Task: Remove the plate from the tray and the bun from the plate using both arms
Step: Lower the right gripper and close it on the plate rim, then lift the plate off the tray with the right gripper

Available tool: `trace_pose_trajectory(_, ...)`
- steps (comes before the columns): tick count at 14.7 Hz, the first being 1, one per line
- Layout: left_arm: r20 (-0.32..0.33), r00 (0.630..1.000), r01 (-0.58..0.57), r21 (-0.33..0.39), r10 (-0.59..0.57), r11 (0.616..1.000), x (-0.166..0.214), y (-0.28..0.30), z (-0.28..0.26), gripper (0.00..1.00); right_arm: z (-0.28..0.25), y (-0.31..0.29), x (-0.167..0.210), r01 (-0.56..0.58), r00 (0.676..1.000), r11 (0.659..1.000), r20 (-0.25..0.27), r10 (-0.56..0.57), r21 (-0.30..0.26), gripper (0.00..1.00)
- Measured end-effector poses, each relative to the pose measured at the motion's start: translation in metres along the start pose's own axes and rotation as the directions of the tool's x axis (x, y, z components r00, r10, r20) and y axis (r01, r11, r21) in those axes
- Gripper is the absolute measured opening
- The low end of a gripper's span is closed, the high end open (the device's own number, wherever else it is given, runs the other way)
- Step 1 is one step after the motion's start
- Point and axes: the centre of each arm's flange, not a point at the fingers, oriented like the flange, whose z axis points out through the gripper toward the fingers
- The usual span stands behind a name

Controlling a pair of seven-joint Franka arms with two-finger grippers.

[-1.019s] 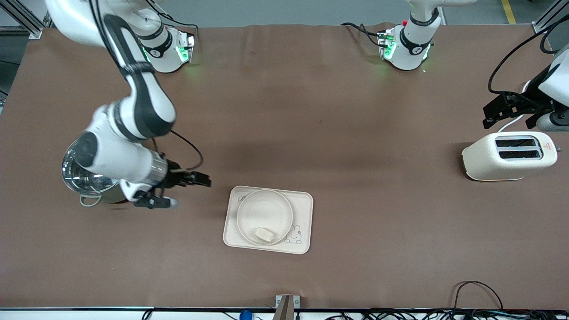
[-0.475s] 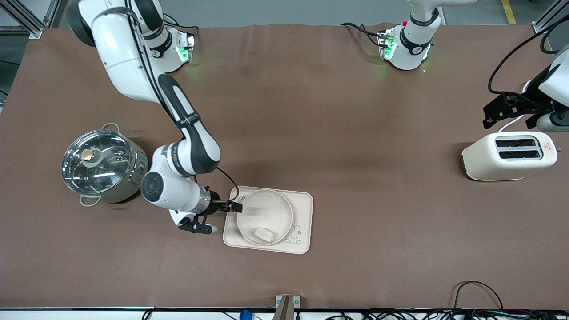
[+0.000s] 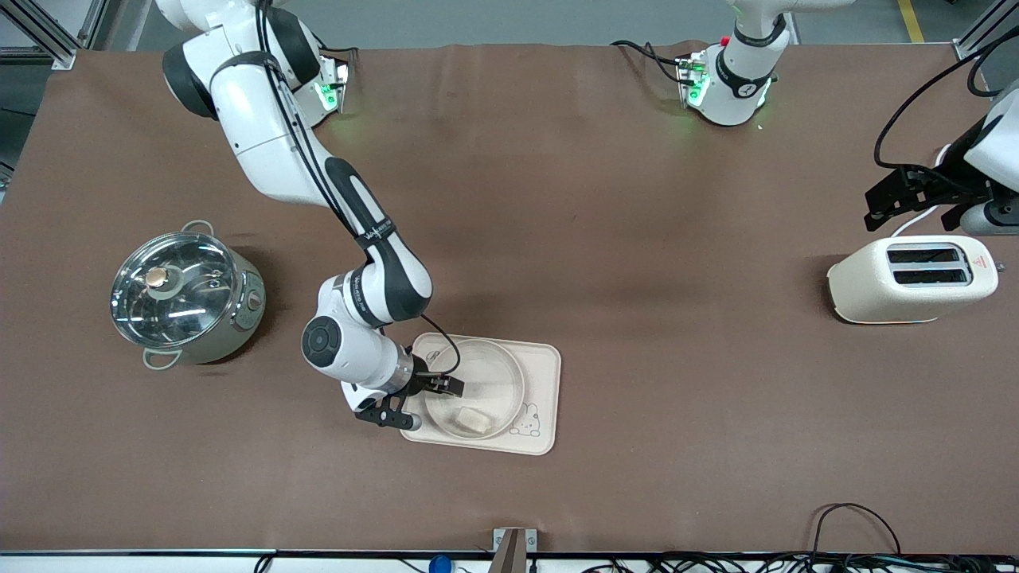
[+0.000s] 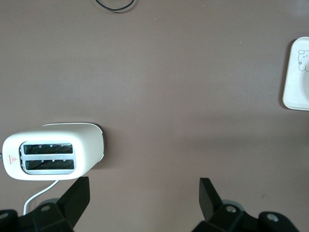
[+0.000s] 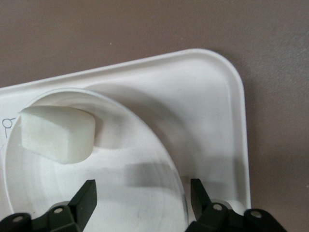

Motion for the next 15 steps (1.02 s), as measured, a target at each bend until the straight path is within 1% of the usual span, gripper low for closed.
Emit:
trace_pose_trajectory(2,0.0,1.0,0.0,0.0,0.0,1.0,0.0,0.0,0.0,1.0,-0.002,0.006,0.005,0.006,1.0,1.0,-0.003,-0.006,-0.003,0.58)
trace_pose_trajectory(4,0.0,1.0,0.0,0.0,0.0,1.0,0.0,0.0,0.0,1.0,-0.004,0.014,0.011,0.022,1.0,1.0,-0.004,-0.022,-0.005,0.4)
trace_pose_trajectory(6,0.0,1.0,0.0,0.0,0.0,1.0,0.0,0.0,0.0,1.0,-0.006,0.02,0.014,0.027,1.0,1.0,-0.004,-0.027,-0.007,0.19)
trace_pose_trajectory(7,0.0,1.0,0.0,0.0,0.0,1.0,0.0,0.0,0.0,1.0,-0.007,0.021,0.015,0.029,1.0,1.0,-0.005,-0.029,-0.006,0.19)
trace_pose_trajectory(8,0.0,1.0,0.0,0.0,0.0,1.0,0.0,0.0,0.0,1.0,-0.008,0.021,0.016,0.03,1.0,1.0,-0.007,-0.03,-0.006,0.15)
trace_pose_trajectory(9,0.0,1.0,0.0,0.0,0.0,1.0,0.0,0.0,0.0,1.0,-0.012,0.021,0.018,0.032,0.999,0.999,-0.002,-0.032,-0.004,0.06)
trace_pose_trajectory(10,0.0,1.0,0.0,0.0,0.0,1.0,0.0,0.0,0.0,1.0,-0.018,0.022,0.02,0.038,0.999,0.999,0.018,-0.038,-0.006,0.05)
trace_pose_trajectory(13,0.001,1.0,0.0,0.0,0.0,1.0,0.0,0.0,0.0,1.0,-0.058,0.024,0.024,0.118,0.989,0.993,0.096,-0.117,-0.005,0.05)
trace_pose_trajectory(15,0.001,1.0,0.0,0.0,0.0,1.0,0.0,0.0,0.0,1.0,-0.095,0.024,0.024,0.141,0.984,0.99,0.11,-0.14,0.004,0.05)
